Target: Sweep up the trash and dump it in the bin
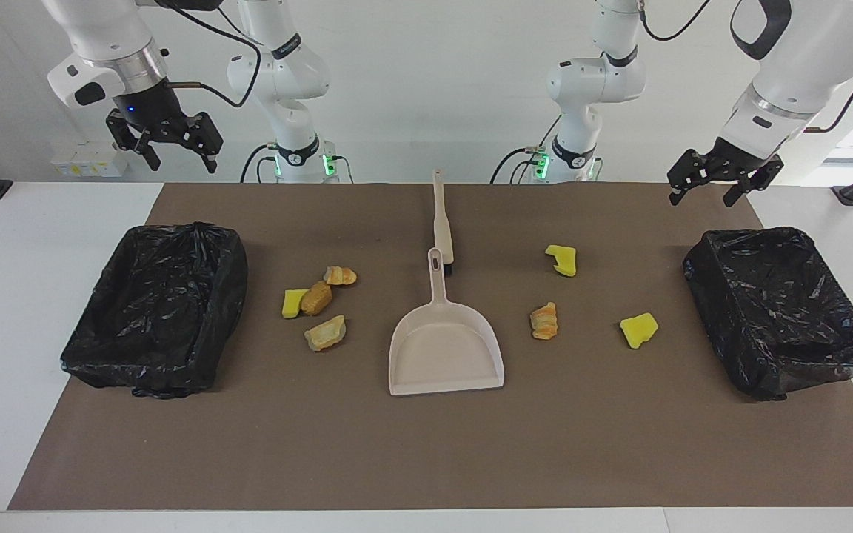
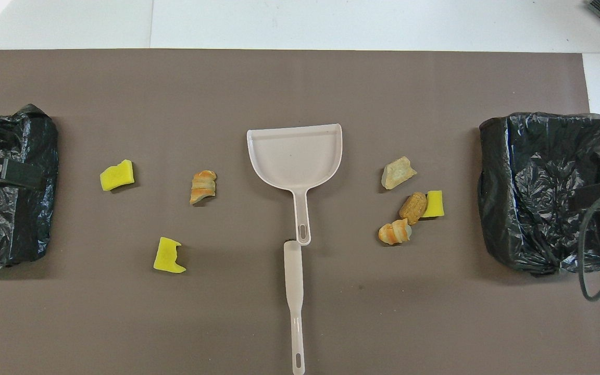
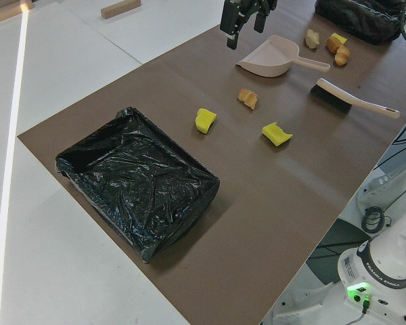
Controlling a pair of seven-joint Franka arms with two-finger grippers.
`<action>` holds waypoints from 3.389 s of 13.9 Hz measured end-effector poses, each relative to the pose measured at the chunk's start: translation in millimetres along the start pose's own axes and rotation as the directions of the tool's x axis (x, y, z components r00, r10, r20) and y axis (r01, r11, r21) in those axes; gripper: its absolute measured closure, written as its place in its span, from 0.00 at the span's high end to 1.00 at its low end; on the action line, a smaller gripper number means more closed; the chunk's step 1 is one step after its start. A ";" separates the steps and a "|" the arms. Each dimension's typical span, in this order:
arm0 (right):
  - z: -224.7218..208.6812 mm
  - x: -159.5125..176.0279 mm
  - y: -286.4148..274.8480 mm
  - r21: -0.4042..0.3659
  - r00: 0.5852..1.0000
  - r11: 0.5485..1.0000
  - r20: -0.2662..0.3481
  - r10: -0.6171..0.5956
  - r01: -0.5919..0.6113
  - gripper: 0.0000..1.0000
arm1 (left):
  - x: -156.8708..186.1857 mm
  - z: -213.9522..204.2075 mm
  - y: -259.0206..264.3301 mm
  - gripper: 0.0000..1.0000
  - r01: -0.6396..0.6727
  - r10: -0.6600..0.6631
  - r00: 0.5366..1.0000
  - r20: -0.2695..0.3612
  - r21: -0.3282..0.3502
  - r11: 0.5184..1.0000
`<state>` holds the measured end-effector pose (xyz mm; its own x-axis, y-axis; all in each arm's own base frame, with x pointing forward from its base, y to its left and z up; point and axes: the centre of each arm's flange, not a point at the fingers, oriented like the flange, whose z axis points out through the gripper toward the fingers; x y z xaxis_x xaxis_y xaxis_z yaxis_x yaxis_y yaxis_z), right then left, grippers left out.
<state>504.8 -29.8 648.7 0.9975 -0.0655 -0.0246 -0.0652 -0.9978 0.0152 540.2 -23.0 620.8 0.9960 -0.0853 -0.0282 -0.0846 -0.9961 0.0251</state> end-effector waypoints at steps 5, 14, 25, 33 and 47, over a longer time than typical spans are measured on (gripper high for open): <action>0.0 0.0 -1.9 -0.001 1.000 1.000 0.000 -0.004 0.004 1.00 | -0.7 -0.8 0.6 1.00 -0.001 0.001 1.000 -0.001 0.000 1.000; -1.7 -0.3 -2.1 0.000 1.000 1.000 -0.004 -0.004 0.004 1.00 | -0.9 -1.2 0.3 1.00 0.000 0.000 1.000 -0.001 0.000 1.000; -5.2 0.0 -7.0 -0.001 1.000 1.000 -0.022 -0.013 0.013 1.00 | -0.8 -1.3 0.5 1.00 -0.001 0.001 1.000 -0.002 0.000 1.000; -5.4 -0.1 -13.1 -0.002 0.999 1.000 -0.024 -0.024 0.024 1.00 | -0.9 -0.5 0.4 1.00 0.000 0.000 1.000 0.000 0.000 1.000; 74.7 42.2 -158.2 0.032 1.000 0.999 -0.014 0.008 -0.007 1.00 | -1.6 50.1 51.2 1.00 -0.098 0.098 0.995 0.031 -0.004 0.995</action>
<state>555.3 124.3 570.6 0.9973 -0.0728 -0.0106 -0.0730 -0.9972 -0.0169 532.8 -75.1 572.1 0.9815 -0.1830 -0.0569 -0.1815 -0.9829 0.0314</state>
